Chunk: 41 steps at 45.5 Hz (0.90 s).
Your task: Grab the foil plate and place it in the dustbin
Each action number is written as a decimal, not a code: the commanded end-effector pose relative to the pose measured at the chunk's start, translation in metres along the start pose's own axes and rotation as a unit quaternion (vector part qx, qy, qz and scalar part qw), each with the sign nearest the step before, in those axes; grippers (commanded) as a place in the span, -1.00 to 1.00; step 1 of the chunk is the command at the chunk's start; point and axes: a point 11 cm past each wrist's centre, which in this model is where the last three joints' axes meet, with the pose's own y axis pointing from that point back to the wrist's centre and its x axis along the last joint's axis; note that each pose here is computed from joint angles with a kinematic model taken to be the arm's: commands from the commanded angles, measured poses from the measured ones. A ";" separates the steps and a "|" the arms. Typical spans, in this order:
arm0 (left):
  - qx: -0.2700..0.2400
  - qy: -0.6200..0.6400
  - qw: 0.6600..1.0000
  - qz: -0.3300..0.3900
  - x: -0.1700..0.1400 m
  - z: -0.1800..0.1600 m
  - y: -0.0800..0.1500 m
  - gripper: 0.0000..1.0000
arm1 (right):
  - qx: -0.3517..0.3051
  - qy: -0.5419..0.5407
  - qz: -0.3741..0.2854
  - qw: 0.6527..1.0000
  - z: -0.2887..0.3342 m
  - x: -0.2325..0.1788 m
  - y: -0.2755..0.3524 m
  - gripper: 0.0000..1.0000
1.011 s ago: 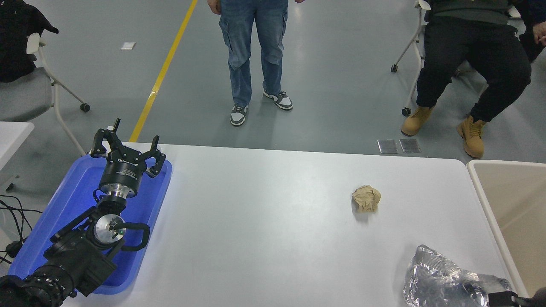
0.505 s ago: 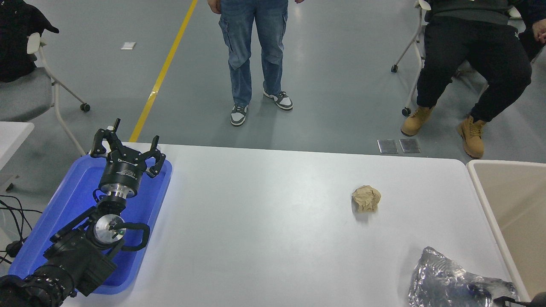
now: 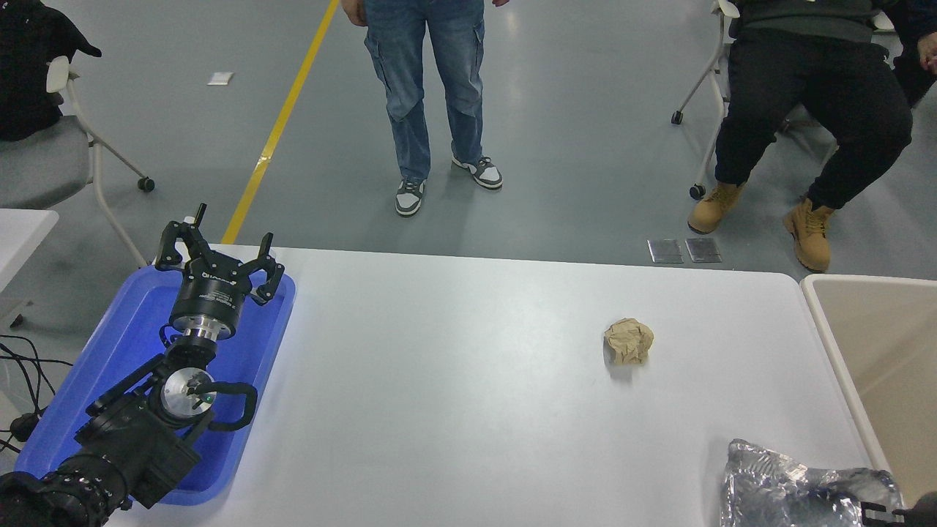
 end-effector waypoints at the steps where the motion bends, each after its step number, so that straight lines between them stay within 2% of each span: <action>1: 0.000 0.000 1.000 -0.001 0.000 0.000 0.000 1.00 | 0.000 -0.011 0.019 1.000 0.005 0.032 0.026 -1.00; 27: 0.000 0.000 1.000 -0.001 0.000 0.000 0.000 1.00 | 0.071 -0.011 0.034 0.997 -0.028 0.099 0.117 -1.00; 41: 0.000 0.000 1.000 0.000 0.000 0.000 0.000 1.00 | 0.096 0.039 0.053 0.993 -0.064 0.155 0.182 -1.00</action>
